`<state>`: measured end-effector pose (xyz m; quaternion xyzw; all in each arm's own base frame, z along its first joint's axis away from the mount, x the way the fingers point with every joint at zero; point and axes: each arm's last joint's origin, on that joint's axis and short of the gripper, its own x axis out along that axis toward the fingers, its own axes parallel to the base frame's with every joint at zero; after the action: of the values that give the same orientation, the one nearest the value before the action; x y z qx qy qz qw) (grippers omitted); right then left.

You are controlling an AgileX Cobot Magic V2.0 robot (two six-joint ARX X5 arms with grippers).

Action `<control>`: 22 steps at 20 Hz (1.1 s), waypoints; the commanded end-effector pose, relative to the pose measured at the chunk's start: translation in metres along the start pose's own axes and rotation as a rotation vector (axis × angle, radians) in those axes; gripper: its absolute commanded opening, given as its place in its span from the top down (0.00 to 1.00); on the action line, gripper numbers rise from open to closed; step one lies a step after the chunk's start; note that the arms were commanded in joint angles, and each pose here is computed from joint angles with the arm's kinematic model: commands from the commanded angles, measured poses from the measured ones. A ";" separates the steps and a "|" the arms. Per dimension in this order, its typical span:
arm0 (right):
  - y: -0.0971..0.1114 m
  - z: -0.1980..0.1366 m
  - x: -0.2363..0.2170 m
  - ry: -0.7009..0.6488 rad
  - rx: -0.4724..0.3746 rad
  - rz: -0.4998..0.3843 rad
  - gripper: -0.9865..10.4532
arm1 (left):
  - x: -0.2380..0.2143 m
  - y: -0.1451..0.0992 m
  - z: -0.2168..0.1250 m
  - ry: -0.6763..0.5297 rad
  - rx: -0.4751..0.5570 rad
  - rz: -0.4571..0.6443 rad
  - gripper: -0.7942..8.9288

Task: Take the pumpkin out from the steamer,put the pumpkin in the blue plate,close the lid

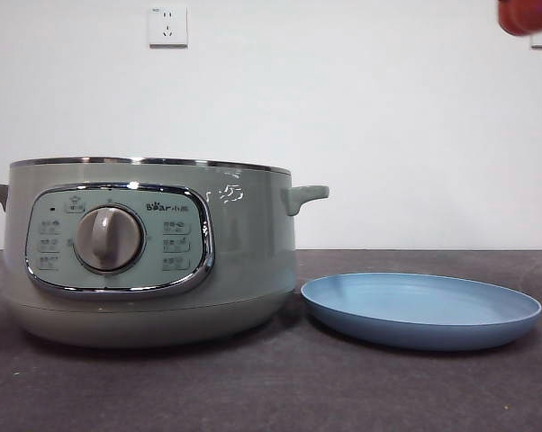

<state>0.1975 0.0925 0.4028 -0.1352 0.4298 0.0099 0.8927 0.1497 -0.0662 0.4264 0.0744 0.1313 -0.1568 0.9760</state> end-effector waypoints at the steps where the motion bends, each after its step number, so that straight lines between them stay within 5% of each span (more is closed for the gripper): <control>1: 0.008 -0.021 0.025 -0.019 0.039 0.006 0.86 | -0.004 0.001 0.011 -0.092 -0.011 0.002 0.93; 6: 0.037 -0.043 0.086 -0.035 0.048 0.210 0.86 | -0.003 0.001 0.012 -0.104 -0.012 0.001 0.93; 17: 0.089 -0.049 0.200 0.169 -0.027 0.273 0.84 | -0.003 0.001 0.012 -0.102 -0.011 0.001 0.93; 22: 0.092 -0.053 0.208 0.204 -0.035 0.266 0.55 | -0.003 0.001 0.012 -0.102 -0.012 0.002 0.93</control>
<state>0.2771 0.1472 0.1935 -0.0903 0.5283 0.1207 0.8356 0.1545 -0.0686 0.4277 0.0710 0.1213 -0.1603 0.9770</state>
